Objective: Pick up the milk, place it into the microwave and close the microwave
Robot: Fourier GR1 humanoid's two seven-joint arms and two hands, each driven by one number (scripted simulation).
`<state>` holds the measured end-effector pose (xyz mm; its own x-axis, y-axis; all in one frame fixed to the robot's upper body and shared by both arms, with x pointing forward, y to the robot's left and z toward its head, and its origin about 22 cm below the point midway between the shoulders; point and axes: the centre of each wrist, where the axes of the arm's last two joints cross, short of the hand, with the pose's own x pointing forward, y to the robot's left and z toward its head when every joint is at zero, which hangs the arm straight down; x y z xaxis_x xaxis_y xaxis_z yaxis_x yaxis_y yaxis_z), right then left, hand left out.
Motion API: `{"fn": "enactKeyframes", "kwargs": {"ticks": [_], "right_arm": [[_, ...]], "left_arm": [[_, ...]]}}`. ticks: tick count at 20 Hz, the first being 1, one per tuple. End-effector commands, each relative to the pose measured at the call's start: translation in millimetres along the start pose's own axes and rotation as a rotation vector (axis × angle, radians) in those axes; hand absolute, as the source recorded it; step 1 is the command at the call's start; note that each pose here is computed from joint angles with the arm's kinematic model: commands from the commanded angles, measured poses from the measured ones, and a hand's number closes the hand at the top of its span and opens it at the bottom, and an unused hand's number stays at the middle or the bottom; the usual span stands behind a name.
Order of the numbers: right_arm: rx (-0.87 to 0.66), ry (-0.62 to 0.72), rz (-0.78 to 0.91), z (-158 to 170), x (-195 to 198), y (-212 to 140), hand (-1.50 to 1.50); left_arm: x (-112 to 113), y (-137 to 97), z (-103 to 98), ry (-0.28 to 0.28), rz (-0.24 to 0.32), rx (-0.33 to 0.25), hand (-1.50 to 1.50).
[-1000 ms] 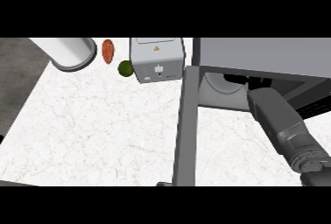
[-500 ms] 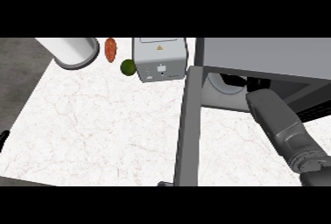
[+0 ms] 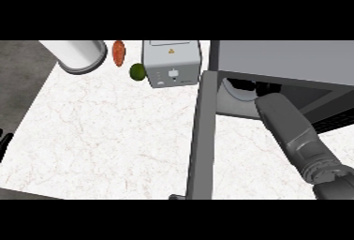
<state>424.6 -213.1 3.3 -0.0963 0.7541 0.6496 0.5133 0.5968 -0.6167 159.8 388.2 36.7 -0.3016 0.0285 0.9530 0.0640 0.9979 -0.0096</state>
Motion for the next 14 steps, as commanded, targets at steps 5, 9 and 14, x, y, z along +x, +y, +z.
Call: {"fn": "enactKeyframes", "kwargs": {"ticks": [5, 9, 14], "right_arm": [[0.028, -0.025, -0.003, 7.1, 11.5, 12.0, -1.5], [0.035, -0.017, -0.003, 9.6, 8.3, 11.9, -1.5], [0.061, -0.016, -0.031, 6.5, 2.9, 6.4, -1.5]], "left_arm": [[-7.0, -5.7, 2.0, 0.003, -0.005, -0.014, -1.5], [-10.6, 6.3, 15.0, 0.02, 0.005, -0.008, -1.5], [-10.9, -4.3, 12.9, 0.002, 0.015, -0.005, -1.5]]}}
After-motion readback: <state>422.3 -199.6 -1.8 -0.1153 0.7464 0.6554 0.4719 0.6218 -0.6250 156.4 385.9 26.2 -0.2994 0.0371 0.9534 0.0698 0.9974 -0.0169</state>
